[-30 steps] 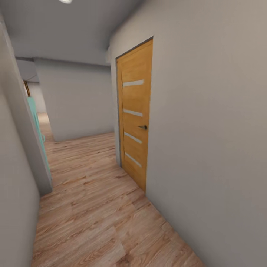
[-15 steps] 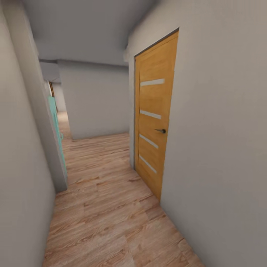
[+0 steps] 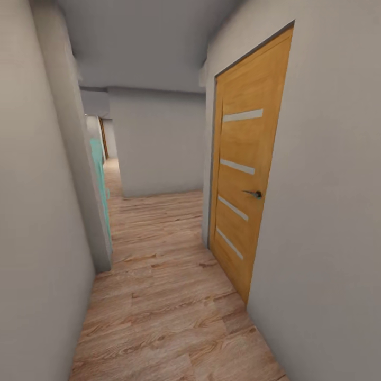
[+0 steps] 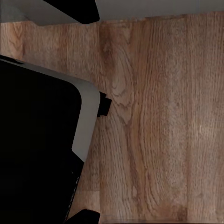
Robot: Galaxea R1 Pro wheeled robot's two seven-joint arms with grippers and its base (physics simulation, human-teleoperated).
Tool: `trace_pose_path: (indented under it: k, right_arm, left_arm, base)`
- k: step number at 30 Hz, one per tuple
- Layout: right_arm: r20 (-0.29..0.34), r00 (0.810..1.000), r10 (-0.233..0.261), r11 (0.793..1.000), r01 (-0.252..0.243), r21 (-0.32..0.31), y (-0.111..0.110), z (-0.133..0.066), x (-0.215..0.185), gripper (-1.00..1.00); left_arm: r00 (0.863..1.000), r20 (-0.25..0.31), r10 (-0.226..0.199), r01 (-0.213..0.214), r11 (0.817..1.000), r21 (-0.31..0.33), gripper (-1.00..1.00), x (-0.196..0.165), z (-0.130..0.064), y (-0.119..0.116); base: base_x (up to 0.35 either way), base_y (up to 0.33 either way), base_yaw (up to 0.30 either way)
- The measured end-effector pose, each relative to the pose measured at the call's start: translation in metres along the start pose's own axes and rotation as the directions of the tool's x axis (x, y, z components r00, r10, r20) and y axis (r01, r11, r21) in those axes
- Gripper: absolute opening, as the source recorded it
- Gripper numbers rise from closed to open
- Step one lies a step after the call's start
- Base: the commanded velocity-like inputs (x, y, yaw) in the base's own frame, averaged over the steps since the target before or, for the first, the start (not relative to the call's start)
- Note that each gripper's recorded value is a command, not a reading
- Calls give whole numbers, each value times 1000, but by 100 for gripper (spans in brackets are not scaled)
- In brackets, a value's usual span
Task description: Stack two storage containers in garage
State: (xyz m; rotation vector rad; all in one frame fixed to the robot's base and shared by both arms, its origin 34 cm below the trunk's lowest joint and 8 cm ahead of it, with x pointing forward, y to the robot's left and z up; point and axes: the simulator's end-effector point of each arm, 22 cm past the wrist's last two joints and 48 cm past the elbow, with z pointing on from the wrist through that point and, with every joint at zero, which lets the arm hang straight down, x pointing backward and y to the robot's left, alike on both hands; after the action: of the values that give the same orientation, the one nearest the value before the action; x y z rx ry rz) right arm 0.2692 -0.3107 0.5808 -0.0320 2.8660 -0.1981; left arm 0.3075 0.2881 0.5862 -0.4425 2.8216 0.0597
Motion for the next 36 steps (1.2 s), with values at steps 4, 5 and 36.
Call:
trace_pose_path:
  k: [4, 5, 36]
  right_arm:
    - [-1, 1000, 0, 1000, 0, 0, 0, 0, 0, 100]
    - [-1, 1000, 0, 1000, 0, 0, 0, 0, 0, 100]
    - [1, 1000, -7, 1000, 7, -3, 1, 0, 0, 100]
  left_arm:
    - [1000, 0, 0, 0, 1000, 0, 100, 0, 0, 0]
    - [1000, 0, 0, 0, 1000, 0, 100, 0, 0, 0]
    - [1000, -7, 1, -1, 1000, -1, 100, 1, 0, 1]
  base:
    - [316, -158, 145]
    - [316, -158, 41]
    - [316, -58, 36]
